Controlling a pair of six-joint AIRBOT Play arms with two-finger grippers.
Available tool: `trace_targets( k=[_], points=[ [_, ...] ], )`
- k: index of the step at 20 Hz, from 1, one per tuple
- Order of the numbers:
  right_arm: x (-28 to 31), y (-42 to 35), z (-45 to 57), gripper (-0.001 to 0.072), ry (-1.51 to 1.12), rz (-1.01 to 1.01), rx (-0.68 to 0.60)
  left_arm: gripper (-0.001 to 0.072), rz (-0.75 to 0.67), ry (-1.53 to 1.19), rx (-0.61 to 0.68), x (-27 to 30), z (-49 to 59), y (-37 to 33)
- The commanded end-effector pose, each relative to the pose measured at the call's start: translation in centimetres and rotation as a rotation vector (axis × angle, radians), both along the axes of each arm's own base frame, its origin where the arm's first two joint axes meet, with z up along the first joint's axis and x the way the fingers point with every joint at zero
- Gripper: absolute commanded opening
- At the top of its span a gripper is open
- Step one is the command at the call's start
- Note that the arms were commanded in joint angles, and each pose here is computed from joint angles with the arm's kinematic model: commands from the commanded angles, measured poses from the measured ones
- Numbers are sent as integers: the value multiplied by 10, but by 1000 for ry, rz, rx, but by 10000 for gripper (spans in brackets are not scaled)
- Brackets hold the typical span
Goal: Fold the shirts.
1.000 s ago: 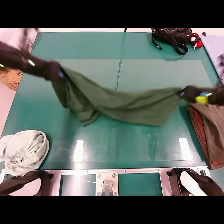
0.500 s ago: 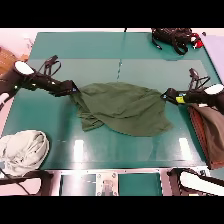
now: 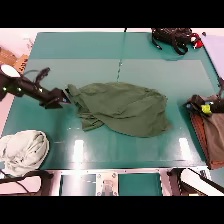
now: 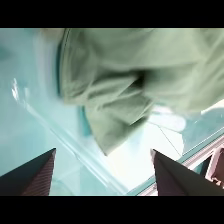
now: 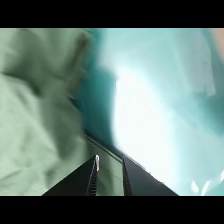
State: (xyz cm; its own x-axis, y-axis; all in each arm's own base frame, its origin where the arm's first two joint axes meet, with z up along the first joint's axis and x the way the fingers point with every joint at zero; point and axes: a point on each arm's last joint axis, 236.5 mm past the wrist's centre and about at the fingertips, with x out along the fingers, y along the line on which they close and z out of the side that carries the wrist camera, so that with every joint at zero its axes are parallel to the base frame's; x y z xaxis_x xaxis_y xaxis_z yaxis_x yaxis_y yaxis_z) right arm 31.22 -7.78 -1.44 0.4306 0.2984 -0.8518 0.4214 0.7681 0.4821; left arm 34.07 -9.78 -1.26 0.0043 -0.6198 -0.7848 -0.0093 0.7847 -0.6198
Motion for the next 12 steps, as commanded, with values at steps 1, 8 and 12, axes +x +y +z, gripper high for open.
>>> trace_targets(
  k=[1,8,12],
  points=[
    [-42,-11,-22,194,60,-155,48,671,108,-24,6,3,-43,0],
    [-68,16,-64,197,138,-200,141,670,157,-36,-140,22,-74,-23],
    [-71,29,-74,240,144,-219,182,478,106,23,-189,10,-90,-45]
  ],
)
